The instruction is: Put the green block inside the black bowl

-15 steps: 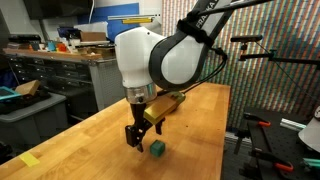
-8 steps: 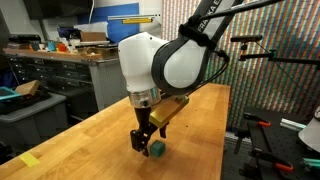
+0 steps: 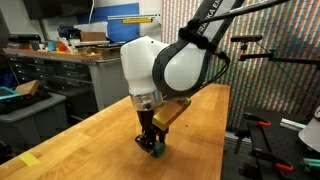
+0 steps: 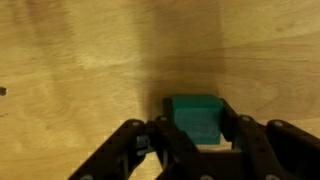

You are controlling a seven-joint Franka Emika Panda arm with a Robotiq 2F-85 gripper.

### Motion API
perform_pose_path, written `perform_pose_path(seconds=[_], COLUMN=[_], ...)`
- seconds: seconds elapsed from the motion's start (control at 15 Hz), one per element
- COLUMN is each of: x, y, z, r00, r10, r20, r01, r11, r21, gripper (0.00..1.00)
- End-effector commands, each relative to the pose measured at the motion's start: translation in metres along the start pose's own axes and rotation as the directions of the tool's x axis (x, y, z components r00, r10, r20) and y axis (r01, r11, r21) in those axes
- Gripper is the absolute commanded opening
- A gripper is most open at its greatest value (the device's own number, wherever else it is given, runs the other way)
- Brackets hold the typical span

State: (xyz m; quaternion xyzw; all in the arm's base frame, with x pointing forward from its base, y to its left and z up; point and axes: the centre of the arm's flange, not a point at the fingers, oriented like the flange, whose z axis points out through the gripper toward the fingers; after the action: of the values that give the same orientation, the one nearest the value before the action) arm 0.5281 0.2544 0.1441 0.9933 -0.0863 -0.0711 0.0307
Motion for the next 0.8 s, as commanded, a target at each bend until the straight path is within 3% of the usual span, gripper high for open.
perform_pose_path(seconds=[0.0,0.33,0.73], x=[-0.002,-0.001,0.004], y=[0.003,0.018,0.057], z=[-0.006,-0.027,-0.081], r00=[1.000,1.000,0.999], r10=[-0.014,0.000,0.034], r20=[0.003,-0.014,-0.042], r01=[0.014,0.000,-0.035], r11=[1.000,1.000,0.998], r21=[0.010,-0.007,-0.045], gripper=[0.21,0.21,0.21])
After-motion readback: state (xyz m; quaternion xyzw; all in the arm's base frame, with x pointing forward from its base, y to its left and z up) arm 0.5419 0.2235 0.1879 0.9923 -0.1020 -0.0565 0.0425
